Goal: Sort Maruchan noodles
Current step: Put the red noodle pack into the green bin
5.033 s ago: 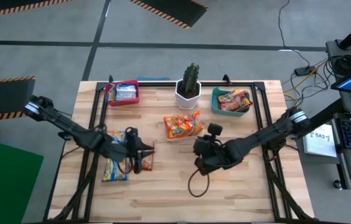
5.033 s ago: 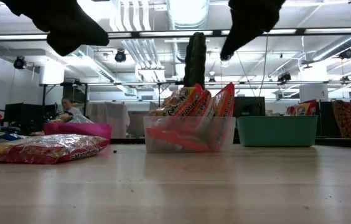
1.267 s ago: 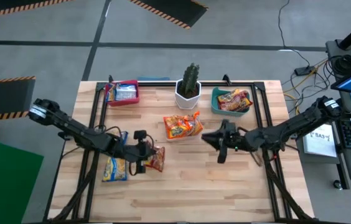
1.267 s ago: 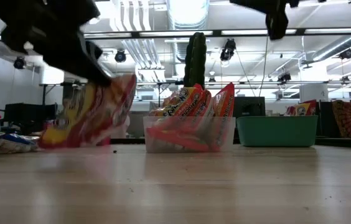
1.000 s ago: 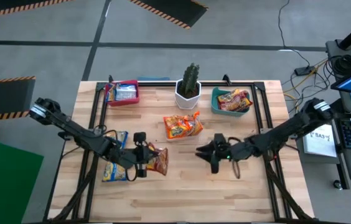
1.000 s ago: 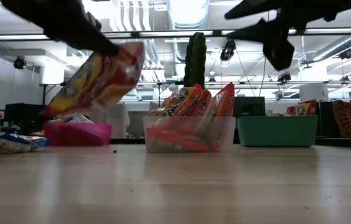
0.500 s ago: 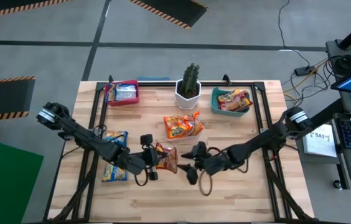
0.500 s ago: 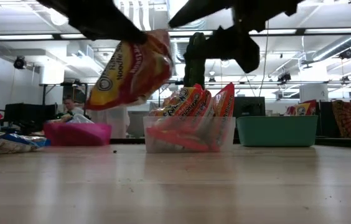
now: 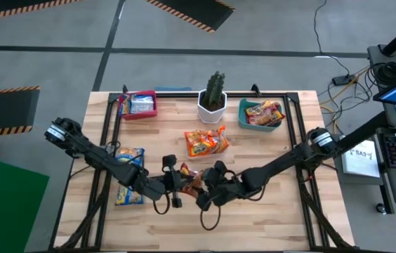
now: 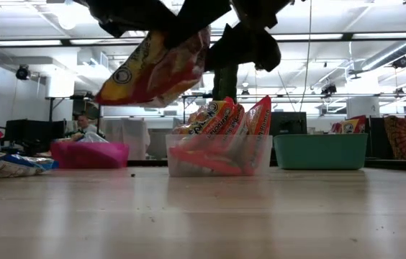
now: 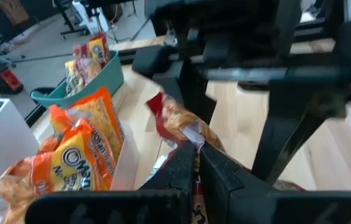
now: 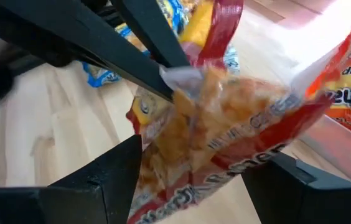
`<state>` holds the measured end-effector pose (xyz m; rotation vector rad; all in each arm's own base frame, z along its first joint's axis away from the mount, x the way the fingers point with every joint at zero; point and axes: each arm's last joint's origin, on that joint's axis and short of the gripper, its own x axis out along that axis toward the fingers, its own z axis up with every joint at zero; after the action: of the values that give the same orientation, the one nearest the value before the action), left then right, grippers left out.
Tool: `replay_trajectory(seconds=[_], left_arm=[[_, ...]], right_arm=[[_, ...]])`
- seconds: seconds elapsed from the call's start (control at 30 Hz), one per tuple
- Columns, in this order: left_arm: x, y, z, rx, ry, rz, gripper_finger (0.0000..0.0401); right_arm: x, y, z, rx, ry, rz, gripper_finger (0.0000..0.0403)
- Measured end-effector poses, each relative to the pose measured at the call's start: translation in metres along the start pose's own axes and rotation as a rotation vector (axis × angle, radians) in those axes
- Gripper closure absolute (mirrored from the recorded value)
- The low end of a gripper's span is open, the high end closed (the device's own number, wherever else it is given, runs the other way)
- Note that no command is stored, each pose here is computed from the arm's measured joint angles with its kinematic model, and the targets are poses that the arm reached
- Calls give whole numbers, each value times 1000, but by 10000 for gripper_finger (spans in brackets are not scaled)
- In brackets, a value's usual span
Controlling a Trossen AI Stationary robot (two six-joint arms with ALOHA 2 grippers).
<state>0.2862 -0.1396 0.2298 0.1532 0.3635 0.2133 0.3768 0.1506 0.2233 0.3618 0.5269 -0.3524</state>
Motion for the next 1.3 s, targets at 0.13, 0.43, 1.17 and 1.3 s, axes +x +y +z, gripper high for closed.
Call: replay_trajectory(seconds=[0.13, 0.43, 1.17, 1.3], left_arm=[[-2, -2, 1, 4, -12, -10, 401], [-6, -8, 2, 1, -27, -32, 401], [-31, 11, 17, 199, -25, -50, 288], [-47, 25, 24, 273, -28, -49, 262]], right_arm=[[4, 3, 0, -21, -3, -6, 169], [4, 5, 3, -40, -31, 15, 228], [-3, 1, 3, -137, 47, 29, 376], [-24, -5, 9, -129, 127, 31, 376]])
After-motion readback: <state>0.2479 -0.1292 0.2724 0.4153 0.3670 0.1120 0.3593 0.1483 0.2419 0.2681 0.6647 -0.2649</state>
